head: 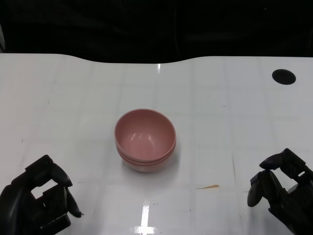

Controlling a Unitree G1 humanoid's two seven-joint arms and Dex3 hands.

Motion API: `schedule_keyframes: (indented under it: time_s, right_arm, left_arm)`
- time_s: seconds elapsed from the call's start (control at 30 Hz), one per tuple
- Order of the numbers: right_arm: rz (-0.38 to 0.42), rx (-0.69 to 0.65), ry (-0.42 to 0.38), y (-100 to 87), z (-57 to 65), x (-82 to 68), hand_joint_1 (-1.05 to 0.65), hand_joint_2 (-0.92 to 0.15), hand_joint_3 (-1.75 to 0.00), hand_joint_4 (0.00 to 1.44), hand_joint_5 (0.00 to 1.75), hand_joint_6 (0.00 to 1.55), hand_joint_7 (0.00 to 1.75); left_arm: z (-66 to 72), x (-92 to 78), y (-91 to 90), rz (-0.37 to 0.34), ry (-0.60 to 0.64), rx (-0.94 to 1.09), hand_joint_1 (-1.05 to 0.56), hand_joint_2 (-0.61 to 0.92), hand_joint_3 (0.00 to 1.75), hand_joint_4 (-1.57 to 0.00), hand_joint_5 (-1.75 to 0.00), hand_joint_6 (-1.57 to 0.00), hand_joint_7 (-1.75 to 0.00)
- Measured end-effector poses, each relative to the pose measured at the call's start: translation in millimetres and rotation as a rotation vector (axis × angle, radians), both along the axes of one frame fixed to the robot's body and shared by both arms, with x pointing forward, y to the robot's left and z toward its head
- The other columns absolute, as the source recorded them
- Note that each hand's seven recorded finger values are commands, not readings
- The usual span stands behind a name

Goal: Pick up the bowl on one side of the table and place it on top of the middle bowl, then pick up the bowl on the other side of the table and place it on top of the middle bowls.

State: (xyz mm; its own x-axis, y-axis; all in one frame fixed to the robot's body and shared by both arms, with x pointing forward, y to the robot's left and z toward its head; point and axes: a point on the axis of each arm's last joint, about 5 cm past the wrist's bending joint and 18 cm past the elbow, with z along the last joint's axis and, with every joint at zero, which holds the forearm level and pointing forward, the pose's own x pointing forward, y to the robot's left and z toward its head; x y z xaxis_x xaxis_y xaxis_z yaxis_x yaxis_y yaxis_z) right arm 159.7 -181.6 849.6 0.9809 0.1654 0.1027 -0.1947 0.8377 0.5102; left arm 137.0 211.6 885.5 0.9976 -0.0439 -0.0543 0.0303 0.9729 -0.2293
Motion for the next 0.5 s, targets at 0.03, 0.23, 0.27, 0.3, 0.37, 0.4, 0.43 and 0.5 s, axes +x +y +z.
schedule_keyframes:
  time_s: [0.03,0.23,0.27,0.3,0.37,0.4,0.43,0.5]
  right_arm:
    - [0.0,-0.001,0.0,0.2,0.0,0.0,-0.08,-0.77,-0.77,0.85,1.6,0.74,1.36]
    - [-0.002,-0.008,0.002,0.0,-0.1,-0.1,-0.08,-0.78,-0.75,0.86,1.61,0.75,1.35]
    - [-0.003,-0.01,0.004,0.3,-0.1,-0.1,-0.07,-0.78,-0.76,0.86,1.62,0.75,1.37]
    - [-0.003,-0.011,0.005,0.5,-0.1,0.0,-0.07,-0.78,-0.77,0.86,1.64,0.75,1.38]
    - [-0.003,-0.009,0.005,0.9,-0.2,0.0,-0.06,-0.77,-0.78,0.85,1.65,0.75,1.39]
    - [-0.002,-0.008,0.004,1.0,-0.2,0.1,-0.06,-0.76,-0.81,0.85,1.66,0.75,1.39]
    - [-0.001,-0.008,0.004,0.9,-0.1,0.2,-0.06,-0.75,-0.82,0.84,1.66,0.75,1.38]
    - [0.0,-0.009,0.003,0.9,-0.1,0.2,-0.05,-0.72,-0.86,0.85,1.65,0.76,1.37]
  left_arm:
    - [-0.1,0.2,0.2,0.001,0.0,0.0,0.18,0.69,1.35,-0.83,-1.75,-0.66,-1.75]
    - [-2.1,0.4,1.3,0.007,0.01,-0.002,0.18,0.7,1.35,-0.83,-1.75,-0.66,-1.75]
    - [-1.9,0.6,1.2,0.007,0.009,-0.003,0.18,0.7,1.35,-0.82,-1.75,-0.65,-1.75]
    - [-1.9,0.7,1.2,0.006,0.008,-0.003,0.18,0.7,1.35,-0.82,-1.75,-0.65,-1.75]
    - [-2.1,0.8,0.9,0.006,0.008,-0.005,0.18,0.7,1.35,-0.82,-1.75,-0.65,-1.75]
    - [-2.5,0.8,0.9,0.006,0.009,-0.006,0.18,0.7,1.34,-0.82,-1.75,-0.65,-1.75]
    - [-3.0,0.8,1.1,0.006,0.009,-0.006,0.18,0.7,1.34,-0.82,-1.75,-0.65,-1.75]
    - [-3.9,0.6,1.2,0.009,0.013,-0.009,0.16,0.68,1.34,-0.83,-1.75,-0.65,-1.75]
